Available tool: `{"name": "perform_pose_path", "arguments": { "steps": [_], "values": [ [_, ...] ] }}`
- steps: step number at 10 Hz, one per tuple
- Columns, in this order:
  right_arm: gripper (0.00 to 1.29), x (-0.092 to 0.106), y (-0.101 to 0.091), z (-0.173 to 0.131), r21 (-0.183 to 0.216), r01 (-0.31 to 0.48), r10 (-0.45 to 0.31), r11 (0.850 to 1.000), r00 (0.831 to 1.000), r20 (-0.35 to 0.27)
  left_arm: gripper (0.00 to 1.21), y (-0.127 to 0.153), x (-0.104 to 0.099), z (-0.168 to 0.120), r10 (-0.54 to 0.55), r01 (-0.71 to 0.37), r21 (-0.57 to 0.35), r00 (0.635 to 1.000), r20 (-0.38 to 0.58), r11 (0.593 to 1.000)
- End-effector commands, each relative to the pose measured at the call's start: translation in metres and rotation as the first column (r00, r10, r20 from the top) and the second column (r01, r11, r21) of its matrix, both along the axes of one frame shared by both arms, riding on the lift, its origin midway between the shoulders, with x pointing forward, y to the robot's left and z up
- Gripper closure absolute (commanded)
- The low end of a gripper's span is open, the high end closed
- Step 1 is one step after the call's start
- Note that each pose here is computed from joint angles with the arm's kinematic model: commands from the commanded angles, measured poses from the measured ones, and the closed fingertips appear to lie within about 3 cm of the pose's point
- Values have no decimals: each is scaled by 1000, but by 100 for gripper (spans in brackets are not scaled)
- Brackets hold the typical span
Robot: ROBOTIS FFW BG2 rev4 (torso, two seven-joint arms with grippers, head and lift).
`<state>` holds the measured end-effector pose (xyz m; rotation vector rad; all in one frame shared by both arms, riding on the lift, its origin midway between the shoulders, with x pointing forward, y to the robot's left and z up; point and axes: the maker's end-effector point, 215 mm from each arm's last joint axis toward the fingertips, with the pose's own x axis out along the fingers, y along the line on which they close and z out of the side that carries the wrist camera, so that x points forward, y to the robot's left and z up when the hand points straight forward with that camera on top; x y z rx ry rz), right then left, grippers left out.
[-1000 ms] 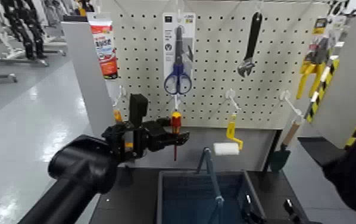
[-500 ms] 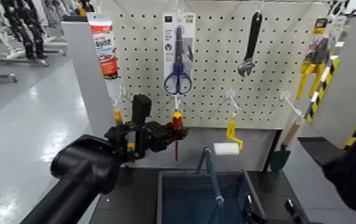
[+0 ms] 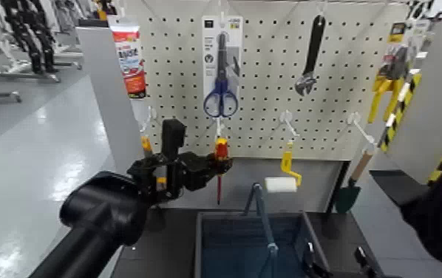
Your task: Put the red screwdriver into the crate.
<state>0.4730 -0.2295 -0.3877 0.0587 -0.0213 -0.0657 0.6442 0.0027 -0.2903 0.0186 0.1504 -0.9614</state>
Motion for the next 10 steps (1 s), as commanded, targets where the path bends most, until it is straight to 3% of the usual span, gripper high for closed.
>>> {"name": "perform_pose_path", "arguments": {
  "steps": [1, 5, 10],
  "values": [
    [14, 0, -1, 0, -2, 1, -1, 1000, 1000, -1, 110, 5, -11, 12, 7, -7, -23, 1000, 7, 1000],
    [14, -1, -1, -3, 0, 5, -5, 1000, 1000, -8, 110, 6, -38, 36, -2, 2, -45, 1000, 7, 999],
    [14, -2, -2, -3, 3, 9, -9, 1000, 1000, -9, 110, 3, -81, 25, -64, 43, -150, 989, -136, 988]
  ]
}}
